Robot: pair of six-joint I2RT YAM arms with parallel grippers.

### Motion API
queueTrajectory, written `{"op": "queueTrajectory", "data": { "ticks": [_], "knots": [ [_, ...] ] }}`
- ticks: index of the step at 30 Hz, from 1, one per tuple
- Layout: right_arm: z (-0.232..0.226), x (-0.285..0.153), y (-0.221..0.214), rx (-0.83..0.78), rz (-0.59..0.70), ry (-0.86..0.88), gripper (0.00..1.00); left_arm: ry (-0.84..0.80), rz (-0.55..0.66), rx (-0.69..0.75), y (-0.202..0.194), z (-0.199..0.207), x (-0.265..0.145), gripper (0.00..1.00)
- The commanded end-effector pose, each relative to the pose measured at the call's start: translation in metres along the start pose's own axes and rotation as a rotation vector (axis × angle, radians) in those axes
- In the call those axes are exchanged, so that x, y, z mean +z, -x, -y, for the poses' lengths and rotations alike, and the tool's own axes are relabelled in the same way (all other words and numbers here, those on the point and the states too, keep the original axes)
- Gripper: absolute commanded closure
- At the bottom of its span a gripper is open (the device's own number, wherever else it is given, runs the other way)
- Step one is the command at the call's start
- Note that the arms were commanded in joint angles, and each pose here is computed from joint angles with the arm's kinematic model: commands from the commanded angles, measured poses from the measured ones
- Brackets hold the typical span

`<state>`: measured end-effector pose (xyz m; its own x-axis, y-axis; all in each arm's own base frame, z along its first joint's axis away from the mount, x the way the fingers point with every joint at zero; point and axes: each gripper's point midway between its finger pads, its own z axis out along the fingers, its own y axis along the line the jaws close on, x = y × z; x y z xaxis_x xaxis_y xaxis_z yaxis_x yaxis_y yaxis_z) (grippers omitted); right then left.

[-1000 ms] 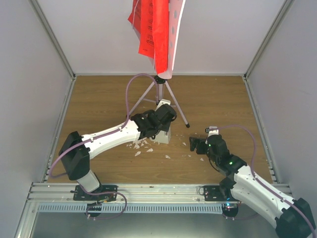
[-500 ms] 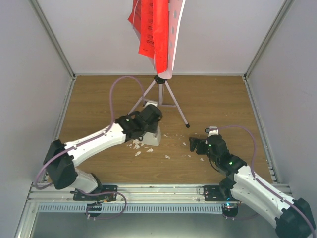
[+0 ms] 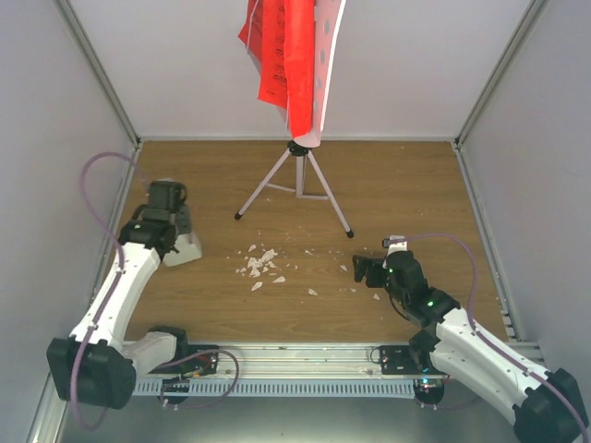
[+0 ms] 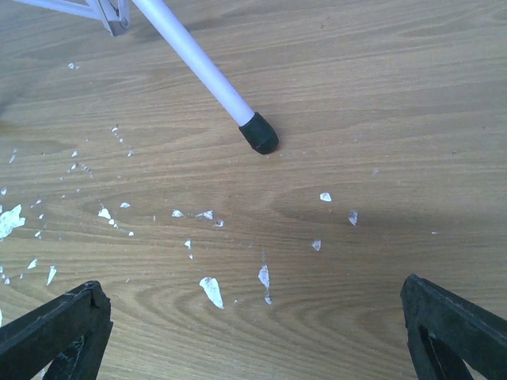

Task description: Pack up the instrument practice props

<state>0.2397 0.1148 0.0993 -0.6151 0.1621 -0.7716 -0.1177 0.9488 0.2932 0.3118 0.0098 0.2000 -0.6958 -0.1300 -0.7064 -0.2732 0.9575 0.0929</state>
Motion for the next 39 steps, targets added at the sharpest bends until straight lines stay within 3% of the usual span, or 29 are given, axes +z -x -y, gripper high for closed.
{"op": "queueTrajectory", "data": {
  "ticks": [1,5,15,27,39],
  "knots": [
    [-0.004,-0.002,0.008,0.002,0.023,0.018,0.0,0.061,0.108,-0.029,0.026,-0.046,-0.01,0.56],
    [-0.002,-0.005,0.01,-0.007,0.029,0.008,0.0,0.115,0.164,-0.1,0.034,-0.076,-0.014,0.56],
    [0.0,-0.014,0.018,-0.001,0.056,-0.003,0.0,0.135,0.117,-0.163,0.025,-0.098,0.005,0.56],
    [-0.001,-0.017,0.019,0.009,0.067,0.007,0.0,0.141,0.109,-0.172,0.019,-0.102,0.008,0.51],
    [-0.002,-0.019,0.02,0.015,0.076,0.018,0.0,0.132,0.113,-0.171,0.02,-0.101,0.007,0.39]
  ]
}}
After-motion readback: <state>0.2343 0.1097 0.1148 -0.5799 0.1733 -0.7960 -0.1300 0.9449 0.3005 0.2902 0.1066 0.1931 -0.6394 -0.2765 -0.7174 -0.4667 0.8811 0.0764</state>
